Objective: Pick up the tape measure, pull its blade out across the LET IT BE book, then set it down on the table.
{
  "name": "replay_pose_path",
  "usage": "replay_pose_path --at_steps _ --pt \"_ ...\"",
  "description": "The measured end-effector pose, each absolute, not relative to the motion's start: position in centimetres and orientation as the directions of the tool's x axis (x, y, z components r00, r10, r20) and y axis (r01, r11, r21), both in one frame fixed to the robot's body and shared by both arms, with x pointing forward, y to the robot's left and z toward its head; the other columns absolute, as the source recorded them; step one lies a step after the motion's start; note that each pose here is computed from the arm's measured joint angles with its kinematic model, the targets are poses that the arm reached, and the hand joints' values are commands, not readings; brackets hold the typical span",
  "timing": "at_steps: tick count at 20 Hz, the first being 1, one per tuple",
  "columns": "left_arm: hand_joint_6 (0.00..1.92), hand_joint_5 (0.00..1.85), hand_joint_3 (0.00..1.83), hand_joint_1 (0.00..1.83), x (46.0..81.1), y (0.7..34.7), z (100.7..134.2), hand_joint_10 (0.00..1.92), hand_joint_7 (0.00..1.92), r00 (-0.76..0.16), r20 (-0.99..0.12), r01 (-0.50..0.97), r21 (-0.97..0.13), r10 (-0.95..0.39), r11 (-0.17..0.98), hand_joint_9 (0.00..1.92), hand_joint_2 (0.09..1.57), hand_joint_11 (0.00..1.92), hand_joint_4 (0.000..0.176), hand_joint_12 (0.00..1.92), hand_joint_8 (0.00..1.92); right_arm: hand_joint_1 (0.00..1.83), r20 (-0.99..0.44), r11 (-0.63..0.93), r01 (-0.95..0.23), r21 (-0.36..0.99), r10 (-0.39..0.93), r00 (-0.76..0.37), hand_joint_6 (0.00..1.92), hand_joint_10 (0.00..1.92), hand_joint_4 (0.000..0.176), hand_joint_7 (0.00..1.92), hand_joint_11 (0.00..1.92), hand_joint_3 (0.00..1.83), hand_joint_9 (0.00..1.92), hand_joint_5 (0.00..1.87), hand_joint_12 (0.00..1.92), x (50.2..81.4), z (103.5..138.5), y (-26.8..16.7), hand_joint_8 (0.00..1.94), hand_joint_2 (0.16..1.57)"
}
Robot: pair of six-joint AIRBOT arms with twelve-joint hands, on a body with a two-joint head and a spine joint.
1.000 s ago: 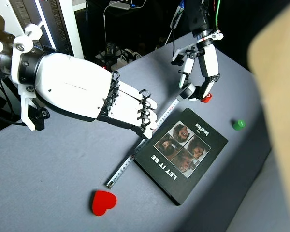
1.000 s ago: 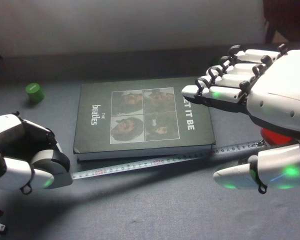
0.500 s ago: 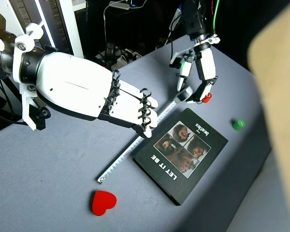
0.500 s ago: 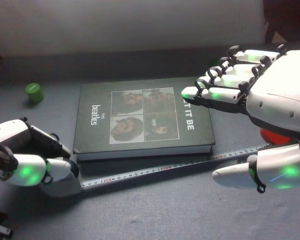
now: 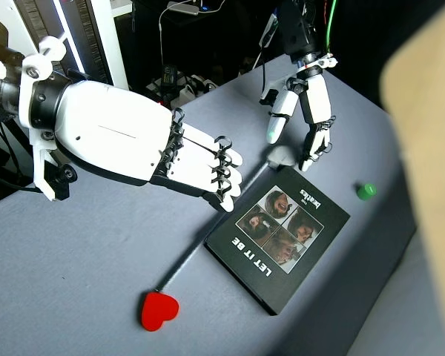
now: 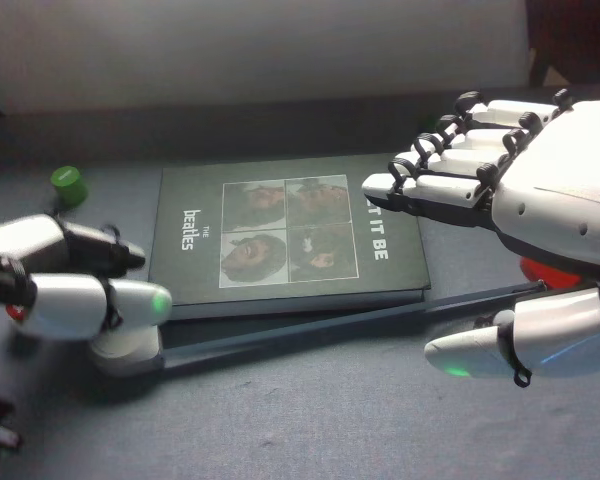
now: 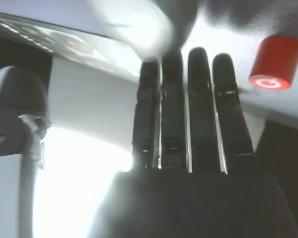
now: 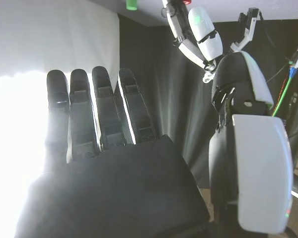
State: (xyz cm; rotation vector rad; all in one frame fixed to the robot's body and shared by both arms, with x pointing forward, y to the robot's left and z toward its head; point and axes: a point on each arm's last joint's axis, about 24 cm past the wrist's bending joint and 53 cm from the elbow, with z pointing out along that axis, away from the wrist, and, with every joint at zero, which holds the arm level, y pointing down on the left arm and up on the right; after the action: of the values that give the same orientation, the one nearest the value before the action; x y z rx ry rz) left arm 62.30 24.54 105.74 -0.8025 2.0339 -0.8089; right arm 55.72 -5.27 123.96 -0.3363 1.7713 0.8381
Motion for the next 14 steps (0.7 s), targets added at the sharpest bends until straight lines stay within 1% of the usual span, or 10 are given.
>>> replay_pose_path --at_steps 2,4,5,8,9,10,11,12,13,14 --pt "0.00 0.47 0.00 0.40 63.6 25.0 108.0 0.00 0.51 -0.471 -0.493 -0.209 -0.743 -0.732 0.635 0.46 0.98 0.14 0.000 0.73 0.00 0.16 -0.915 0.710 -0.597 0.373 0.174 -0.365 0.00 0.00 0.030 0.14 0.00 0.00 0.14 0.10 0.60 55.7 124.0 -5.3 0.00 1.07" --pt "0.00 0.47 0.00 0.40 65.3 25.2 110.7 0.00 0.52 -0.441 -0.525 -0.169 -0.748 -0.728 0.642 0.46 0.98 0.14 0.000 0.73 0.01 0.16 -0.915 0.710 -0.597 0.373 0.174 -0.365 0.00 0.00 0.030 0.14 0.00 0.00 0.14 0.09 0.60 55.7 124.0 -5.3 0.00 1.07" --pt "0.00 0.47 0.00 0.40 66.1 24.8 112.5 0.00 0.53 -0.429 -0.540 -0.139 -0.753 -0.724 0.643 0.47 0.99 0.14 0.000 0.73 0.01 0.16 -0.915 0.710 -0.597 0.373 0.174 -0.365 0.00 0.00 0.030 0.14 0.00 0.00 0.14 0.09 0.60 55.7 124.0 -5.3 0.00 1.07" --pt "0.00 0.46 0.00 0.39 66.7 22.8 115.3 0.00 0.52 -0.431 -0.565 -0.071 -0.756 -0.704 0.650 0.46 0.99 0.14 0.000 0.74 0.00 0.17 -0.915 0.710 -0.597 0.373 0.173 -0.365 0.00 0.00 0.030 0.14 0.00 0.00 0.14 0.10 0.60 55.7 124.0 -5.3 0.00 1.06" --pt "0.02 0.51 0.00 0.39 66.6 21.6 116.5 0.02 0.55 -0.430 -0.569 -0.045 -0.762 -0.701 0.646 0.50 0.99 0.16 0.000 0.75 0.02 0.18 -0.915 0.710 -0.597 0.373 0.174 -0.365 0.01 0.00 0.029 0.15 0.00 0.00 0.16 0.12 0.65 55.7 124.0 -5.3 0.00 1.06" --pt "0.02 0.60 0.00 0.39 66.4 20.5 117.4 0.03 0.62 -0.434 -0.576 -0.022 -0.762 -0.693 0.648 0.57 1.01 0.19 0.000 0.80 0.02 0.18 -0.915 0.710 -0.597 0.373 0.174 -0.365 0.01 0.01 0.020 0.23 0.00 0.00 0.23 0.19 0.79 55.7 124.0 -5.3 0.00 1.08" --pt "0.03 0.68 0.00 0.40 66.1 19.3 118.3 0.09 0.69 -0.439 -0.586 0.000 -0.758 -0.681 0.652 0.66 1.02 0.28 0.000 0.98 0.04 0.21 -0.915 0.710 -0.598 0.373 0.173 -0.365 0.03 0.04 0.006 0.41 0.10 0.00 0.41 0.36 0.94 55.7 124.0 -5.3 0.02 1.09" --pt "0.04 0.75 0.00 0.41 65.7 18.2 119.2 0.79 0.69 -0.442 -0.597 0.022 -0.754 -0.670 0.657 0.50 1.04 0.38 0.000 1.24 0.23 0.32 -0.915 0.710 -0.597 0.373 0.174 -0.365 0.07 0.20 0.000 0.70 0.38 0.00 0.73 0.62 1.12 55.7 124.0 -5.3 0.08 1.10" --pt "0.15 0.79 0.00 0.43 65.0 17.0 120.1 1.38 0.47 -0.446 -0.607 0.046 -0.750 -0.658 0.660 0.45 1.06 0.52 0.000 1.49 0.97 0.53 -0.915 0.710 -0.597 0.373 0.174 -0.365 0.36 0.99 0.000 0.87 0.73 0.00 0.87 0.83 1.43 55.7 124.0 -5.3 0.59 1.08" --pt "0.88 0.56 0.00 0.43 64.6 16.1 120.8 1.70 0.39 -0.445 -0.606 0.055 -0.753 -0.659 0.656 0.48 1.08 0.61 0.000 1.69 1.46 0.65 -0.915 0.711 -0.597 0.372 0.173 -0.364 0.88 1.55 0.000 0.89 0.97 0.00 0.98 0.84 1.71 55.7 124.0 -5.3 1.14 1.07"
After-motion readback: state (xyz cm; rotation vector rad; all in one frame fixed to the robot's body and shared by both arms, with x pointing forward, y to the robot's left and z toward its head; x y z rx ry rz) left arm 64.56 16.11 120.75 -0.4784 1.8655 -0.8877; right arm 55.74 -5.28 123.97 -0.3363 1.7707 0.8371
